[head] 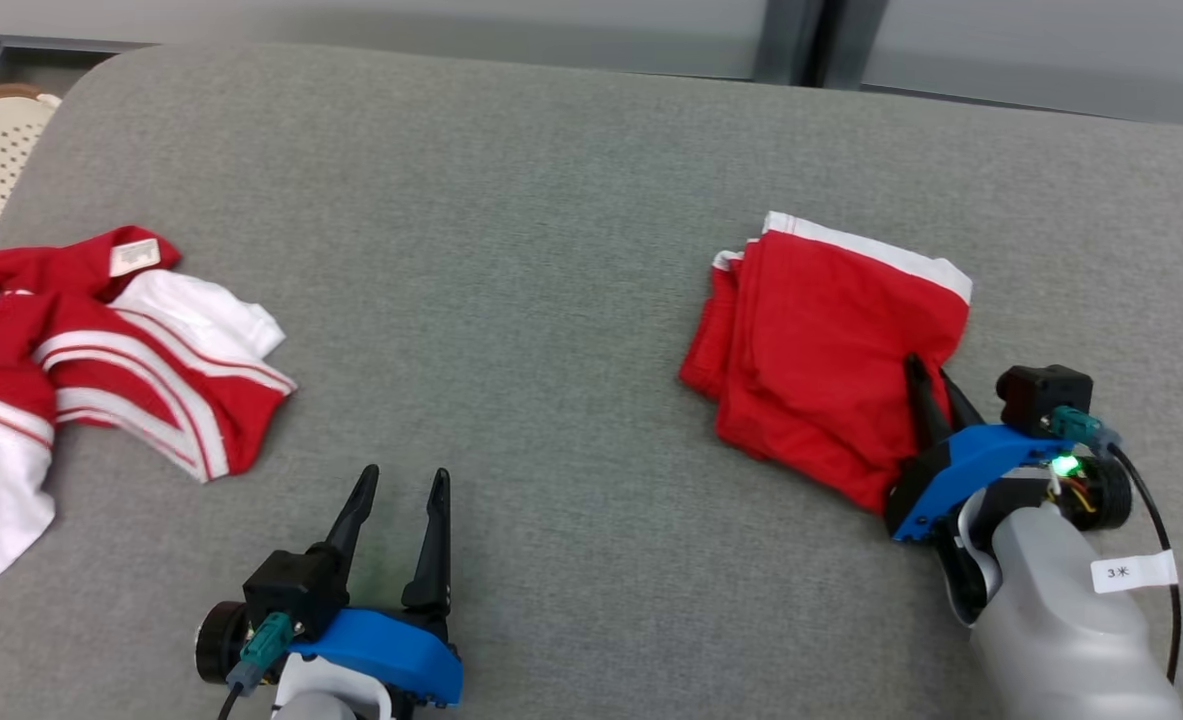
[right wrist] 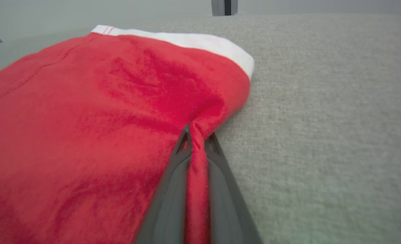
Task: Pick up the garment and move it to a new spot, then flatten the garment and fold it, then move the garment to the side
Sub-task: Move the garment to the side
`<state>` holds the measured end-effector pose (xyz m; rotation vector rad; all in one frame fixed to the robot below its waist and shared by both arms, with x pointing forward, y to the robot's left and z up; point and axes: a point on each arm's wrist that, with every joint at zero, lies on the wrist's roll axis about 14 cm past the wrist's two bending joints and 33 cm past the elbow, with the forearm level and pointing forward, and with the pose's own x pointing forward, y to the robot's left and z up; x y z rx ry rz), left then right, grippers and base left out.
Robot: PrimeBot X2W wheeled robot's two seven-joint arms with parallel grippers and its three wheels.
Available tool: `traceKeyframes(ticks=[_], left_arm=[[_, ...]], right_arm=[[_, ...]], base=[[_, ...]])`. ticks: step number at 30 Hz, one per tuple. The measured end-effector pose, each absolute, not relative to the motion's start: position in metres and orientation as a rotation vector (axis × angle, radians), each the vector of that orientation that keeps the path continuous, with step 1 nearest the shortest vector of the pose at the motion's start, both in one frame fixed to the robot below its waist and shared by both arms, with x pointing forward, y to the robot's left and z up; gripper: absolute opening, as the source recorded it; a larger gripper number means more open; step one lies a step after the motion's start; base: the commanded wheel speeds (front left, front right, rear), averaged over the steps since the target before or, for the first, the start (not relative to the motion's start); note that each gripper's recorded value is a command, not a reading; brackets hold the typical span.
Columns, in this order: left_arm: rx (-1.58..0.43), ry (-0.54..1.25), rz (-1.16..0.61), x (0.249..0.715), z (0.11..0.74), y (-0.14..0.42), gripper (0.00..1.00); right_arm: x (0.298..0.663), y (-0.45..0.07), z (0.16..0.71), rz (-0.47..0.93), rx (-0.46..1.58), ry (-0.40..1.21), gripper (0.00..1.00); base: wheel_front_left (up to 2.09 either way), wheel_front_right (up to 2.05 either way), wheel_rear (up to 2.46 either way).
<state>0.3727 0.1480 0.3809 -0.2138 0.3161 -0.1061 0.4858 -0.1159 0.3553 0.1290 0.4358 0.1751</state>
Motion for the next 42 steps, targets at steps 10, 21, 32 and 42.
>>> traceKeyframes(ticks=[10,21,32,42], left_arm=[[-0.197,0.294,-0.379,0.401,0.385,0.062,1.00],[-0.211,0.283,-0.708,0.394,0.394,-0.045,1.00],[-0.183,0.325,-0.754,0.389,0.379,-0.048,1.00],[-0.169,0.327,-0.664,0.402,0.371,-0.014,1.00]], right_arm=[[0.438,-0.195,0.359,-0.031,0.164,0.409,0.00],[0.351,-0.270,0.360,-0.255,0.167,0.432,0.00],[0.342,-0.307,0.366,-0.322,0.080,0.438,0.00],[0.402,-0.386,0.408,-0.329,-0.213,0.438,0.00]], base=[[0.00,0.00,0.00],[0.00,0.00,0.00],[0.00,0.00,0.00],[0.00,0.00,0.00]])
